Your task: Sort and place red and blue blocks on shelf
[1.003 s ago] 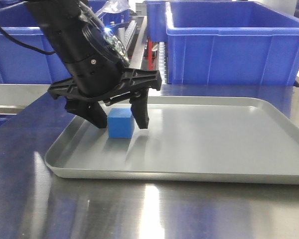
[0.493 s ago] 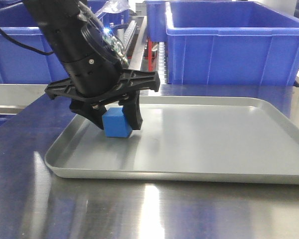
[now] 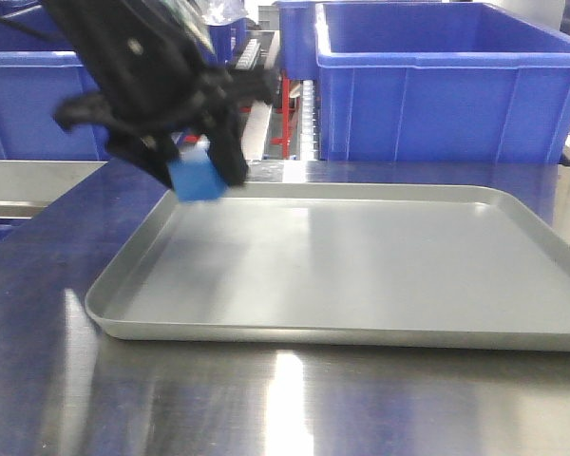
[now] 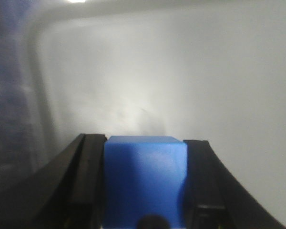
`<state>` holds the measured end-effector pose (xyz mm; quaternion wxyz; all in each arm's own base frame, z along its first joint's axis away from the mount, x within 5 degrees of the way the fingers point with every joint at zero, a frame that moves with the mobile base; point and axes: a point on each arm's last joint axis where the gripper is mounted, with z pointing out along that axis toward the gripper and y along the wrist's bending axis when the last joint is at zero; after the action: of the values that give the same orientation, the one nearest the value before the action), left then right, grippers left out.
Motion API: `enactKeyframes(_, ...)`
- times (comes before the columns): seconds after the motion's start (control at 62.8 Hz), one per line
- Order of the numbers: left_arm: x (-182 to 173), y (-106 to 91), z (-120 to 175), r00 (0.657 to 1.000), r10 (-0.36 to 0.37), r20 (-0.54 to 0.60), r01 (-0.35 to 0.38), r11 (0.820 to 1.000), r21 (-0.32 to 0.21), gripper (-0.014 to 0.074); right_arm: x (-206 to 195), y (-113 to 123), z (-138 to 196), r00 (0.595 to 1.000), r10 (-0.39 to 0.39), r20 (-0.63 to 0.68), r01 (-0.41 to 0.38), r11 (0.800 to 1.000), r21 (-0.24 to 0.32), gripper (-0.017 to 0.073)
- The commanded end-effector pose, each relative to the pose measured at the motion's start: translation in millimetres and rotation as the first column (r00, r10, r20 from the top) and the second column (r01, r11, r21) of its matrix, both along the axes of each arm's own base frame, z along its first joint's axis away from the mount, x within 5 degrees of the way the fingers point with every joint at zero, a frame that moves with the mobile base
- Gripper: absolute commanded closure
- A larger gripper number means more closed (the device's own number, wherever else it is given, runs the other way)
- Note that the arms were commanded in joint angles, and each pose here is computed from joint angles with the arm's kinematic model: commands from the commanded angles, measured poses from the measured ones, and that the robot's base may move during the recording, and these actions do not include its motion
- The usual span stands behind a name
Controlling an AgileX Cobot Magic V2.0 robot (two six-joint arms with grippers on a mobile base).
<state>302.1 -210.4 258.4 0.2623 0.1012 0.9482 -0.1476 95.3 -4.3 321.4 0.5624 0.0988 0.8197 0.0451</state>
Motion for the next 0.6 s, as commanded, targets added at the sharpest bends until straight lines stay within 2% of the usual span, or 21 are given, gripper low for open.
enactKeyframes(0.0,-1,16.7,47,0.99,0.04,0.138,-0.029,0.997,-0.077,0.047,1,-2,16,0.995,-0.012,0.102,0.014,1.0,-0.024,0.0503)
enactKeyframes(0.271,-11,71.0,92,0.96,0.142,0.24,-0.128,0.989,-0.071,0.047,1,-2,16,0.995,-0.012,0.102,0.014,1.0,-0.024,0.0503)
enactKeyframes(0.35,-18,87.3,103,0.946,0.178,0.272,-0.16,0.983,-0.087,0.047,1,-2,16,0.995,-0.012,0.102,0.014,1.0,-0.024,0.0503)
enactKeyframes(0.589,-51,126.4,110,0.907,0.262,0.329,-0.232,0.964,-0.127,0.047,1,-2,16,0.995,-0.012,0.102,0.014,1.0,-0.024,0.0503)
